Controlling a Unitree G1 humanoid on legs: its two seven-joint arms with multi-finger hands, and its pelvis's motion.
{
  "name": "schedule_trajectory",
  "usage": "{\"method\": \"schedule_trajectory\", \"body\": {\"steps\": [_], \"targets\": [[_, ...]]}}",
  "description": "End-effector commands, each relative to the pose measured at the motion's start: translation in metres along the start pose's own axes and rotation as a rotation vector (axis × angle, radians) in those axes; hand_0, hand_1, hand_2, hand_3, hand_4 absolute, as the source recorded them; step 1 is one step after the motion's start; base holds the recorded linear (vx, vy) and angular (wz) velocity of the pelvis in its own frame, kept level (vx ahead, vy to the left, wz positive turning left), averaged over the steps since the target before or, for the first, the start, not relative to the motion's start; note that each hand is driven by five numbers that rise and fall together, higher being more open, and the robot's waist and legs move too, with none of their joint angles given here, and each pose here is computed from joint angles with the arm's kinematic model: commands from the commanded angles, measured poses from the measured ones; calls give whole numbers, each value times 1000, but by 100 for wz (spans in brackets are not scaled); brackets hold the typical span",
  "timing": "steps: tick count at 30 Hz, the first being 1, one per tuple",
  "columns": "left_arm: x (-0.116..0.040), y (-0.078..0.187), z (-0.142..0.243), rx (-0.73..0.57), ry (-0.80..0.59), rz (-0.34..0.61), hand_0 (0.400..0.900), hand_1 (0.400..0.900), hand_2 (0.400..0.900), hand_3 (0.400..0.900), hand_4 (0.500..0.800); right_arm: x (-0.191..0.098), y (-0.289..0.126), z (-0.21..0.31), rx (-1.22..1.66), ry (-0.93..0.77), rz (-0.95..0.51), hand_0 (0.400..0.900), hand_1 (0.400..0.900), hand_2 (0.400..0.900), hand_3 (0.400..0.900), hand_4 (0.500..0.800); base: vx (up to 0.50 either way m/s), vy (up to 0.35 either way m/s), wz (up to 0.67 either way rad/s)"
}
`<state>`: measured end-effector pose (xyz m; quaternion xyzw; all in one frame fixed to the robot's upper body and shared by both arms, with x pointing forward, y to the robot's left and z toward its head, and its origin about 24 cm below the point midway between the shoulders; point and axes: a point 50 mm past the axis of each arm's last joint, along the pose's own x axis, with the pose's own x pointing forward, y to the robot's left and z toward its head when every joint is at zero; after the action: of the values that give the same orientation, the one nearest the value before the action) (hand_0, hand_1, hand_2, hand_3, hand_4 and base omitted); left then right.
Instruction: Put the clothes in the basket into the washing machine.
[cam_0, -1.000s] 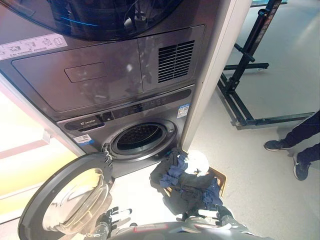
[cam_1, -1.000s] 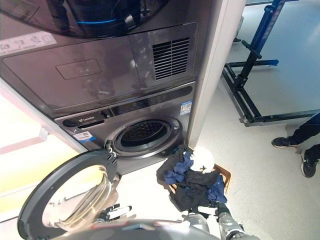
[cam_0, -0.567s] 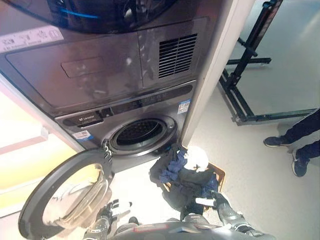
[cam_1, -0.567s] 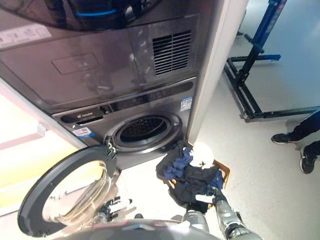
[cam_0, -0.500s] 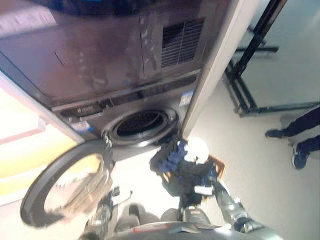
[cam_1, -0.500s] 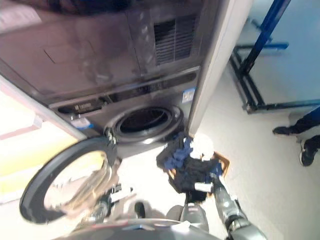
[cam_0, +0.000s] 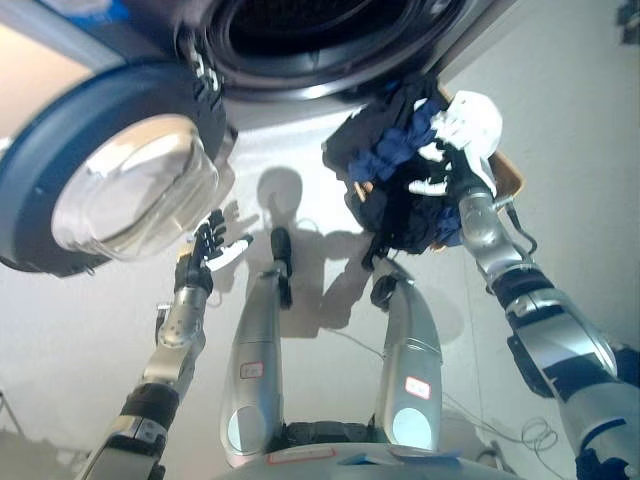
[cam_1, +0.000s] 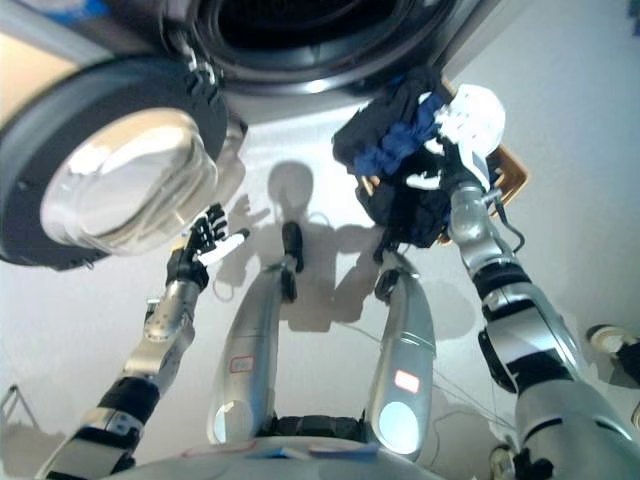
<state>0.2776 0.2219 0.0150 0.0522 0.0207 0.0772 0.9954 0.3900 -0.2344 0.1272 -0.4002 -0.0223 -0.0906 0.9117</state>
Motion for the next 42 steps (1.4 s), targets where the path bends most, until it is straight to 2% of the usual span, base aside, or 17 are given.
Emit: {"method": "schedule_trajectory", "body": {"steps": [1,5,9,11,14,18,24,29,30,31,39,42], "targets": [[-9,-6,24,-54,-162,4,900,900,900,900,800,4,-21,8,-123,-96,-76,900,900,900,900,800,-103,10,4],[-5,-6,41,-49,-239,19,900,900,900,900,800,17,-48,24,-306,-113,-178,900,900,900,900,800,-94,37,-1],[-2,-8,53,-71,-292,65,900,900,900,900,800,24,-86,27,-373,-54,-381,900,900,900,900,800,-66,48,-6],[-2,-8,61,-73,-324,73,900,900,900,900,800,23,-101,26,-435,-40,-436,900,900,900,900,800,-22,5,1],[-1,-11,64,-69,-337,59,900,900,900,900,800,22,-108,16,-559,-9,-423,900,900,900,900,800,-12,8,0],[-1,-14,74,-80,-374,41,900,900,900,900,800,18,-110,3,-541,37,-422,900,900,900,900,800,-23,5,5],[0,-17,80,-108,-389,5,900,900,900,900,800,21,-97,11,-361,11,-362,900,900,900,900,800,5,-2,4],[-2,-17,68,-107,-342,0,900,900,900,900,800,23,-78,22,-282,-39,-311,900,900,900,900,800,19,12,-2],[-3,-16,64,-109,-328,3,900,900,900,900,800,23,-73,23,-300,-48,-297,539,539,539,539,584,21,18,-4],[-3,-15,63,-109,-322,6,900,900,900,900,800,24,-72,24,-302,-52,-297,400,400,400,400,500,0,0,0],[-7,-9,54,-109,-289,51,900,900,900,900,800,20,-78,20,-330,-57,-394,400,400,400,400,500,3,0,0],[-7,-7,51,-105,-278,70,900,900,900,900,800,20,-88,29,-322,-113,-448,400,400,400,400,500,25,4,-7]]}}
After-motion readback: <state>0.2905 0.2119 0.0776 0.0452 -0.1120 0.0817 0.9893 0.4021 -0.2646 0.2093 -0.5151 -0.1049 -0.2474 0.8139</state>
